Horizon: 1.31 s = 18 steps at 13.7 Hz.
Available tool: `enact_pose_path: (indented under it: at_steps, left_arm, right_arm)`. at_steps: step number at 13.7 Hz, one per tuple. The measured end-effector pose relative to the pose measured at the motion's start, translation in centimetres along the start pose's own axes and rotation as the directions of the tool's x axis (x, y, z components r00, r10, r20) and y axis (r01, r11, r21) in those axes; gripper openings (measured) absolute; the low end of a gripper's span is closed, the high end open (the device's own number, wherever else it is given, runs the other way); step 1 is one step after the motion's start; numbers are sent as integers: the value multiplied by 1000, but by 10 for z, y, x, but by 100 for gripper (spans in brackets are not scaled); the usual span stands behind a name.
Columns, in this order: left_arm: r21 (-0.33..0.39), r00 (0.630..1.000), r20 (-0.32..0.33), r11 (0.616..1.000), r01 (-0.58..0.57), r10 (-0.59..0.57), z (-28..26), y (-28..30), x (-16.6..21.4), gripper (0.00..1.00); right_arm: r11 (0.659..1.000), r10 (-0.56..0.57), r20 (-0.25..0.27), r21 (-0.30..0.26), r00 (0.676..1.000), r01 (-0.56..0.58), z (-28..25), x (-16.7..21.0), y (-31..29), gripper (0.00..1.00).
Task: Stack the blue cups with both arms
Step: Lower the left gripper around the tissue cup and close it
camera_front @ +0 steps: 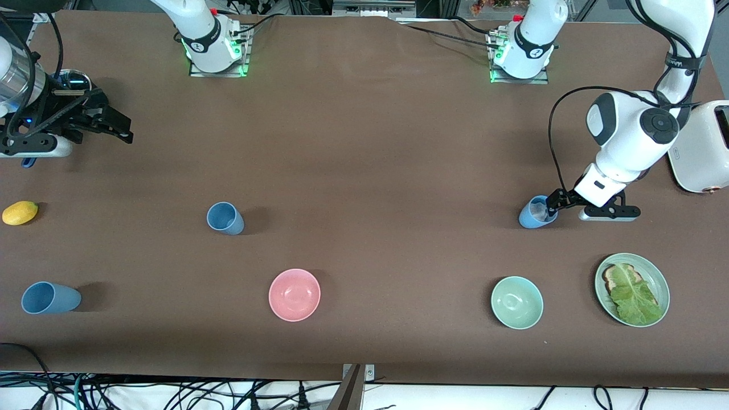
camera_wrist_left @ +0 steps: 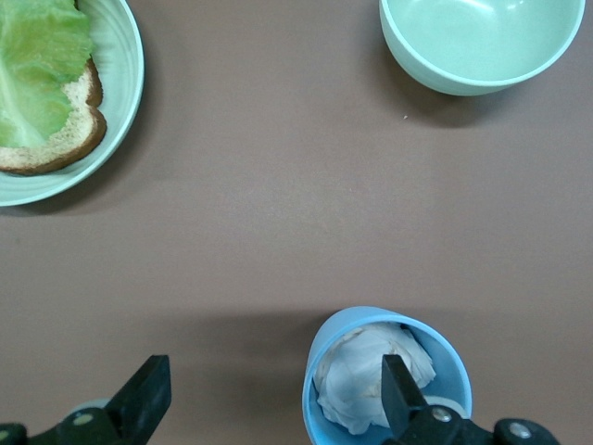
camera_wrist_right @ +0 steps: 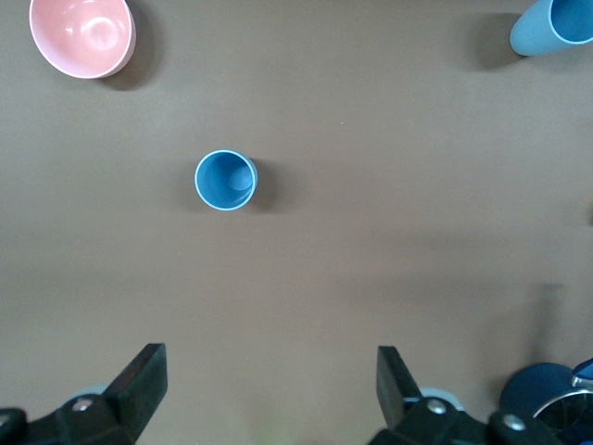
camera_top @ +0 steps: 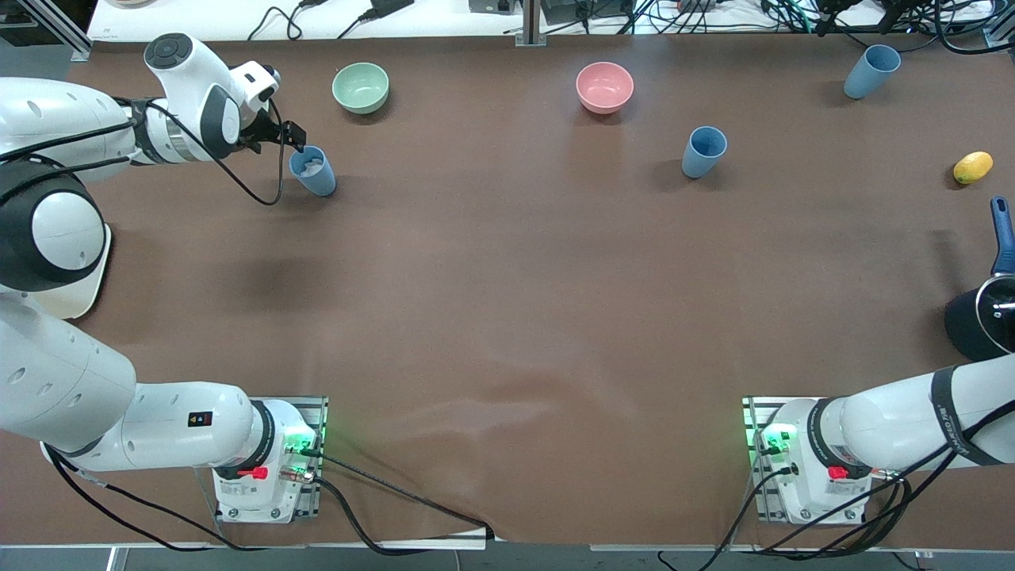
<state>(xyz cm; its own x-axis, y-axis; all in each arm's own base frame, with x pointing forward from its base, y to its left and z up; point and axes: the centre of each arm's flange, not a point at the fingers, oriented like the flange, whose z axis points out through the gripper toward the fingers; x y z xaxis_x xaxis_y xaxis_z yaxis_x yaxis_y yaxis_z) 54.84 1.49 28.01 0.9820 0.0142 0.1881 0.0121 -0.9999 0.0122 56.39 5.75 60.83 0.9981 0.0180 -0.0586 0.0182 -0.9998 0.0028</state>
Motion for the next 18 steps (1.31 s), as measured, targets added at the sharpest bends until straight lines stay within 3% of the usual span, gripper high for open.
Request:
enact_pose_path:
  at_steps: [14,15,18]
  left_arm:
    - [1,999,-55,1000,0,0,43,0,-18,98]
    - [1,998,-56,1000,0,0,45,0,-19,96]
    - [1,998,-55,1000,0,0,46,0,-19,64]
  right_arm:
    - [1000,0,3,0,1000,0,1,0,0,100]
    - [1000,0,3,0,1000,0,1,0,0,100]
    - [1000,0,3,0,1000,0,1,0,0,100]
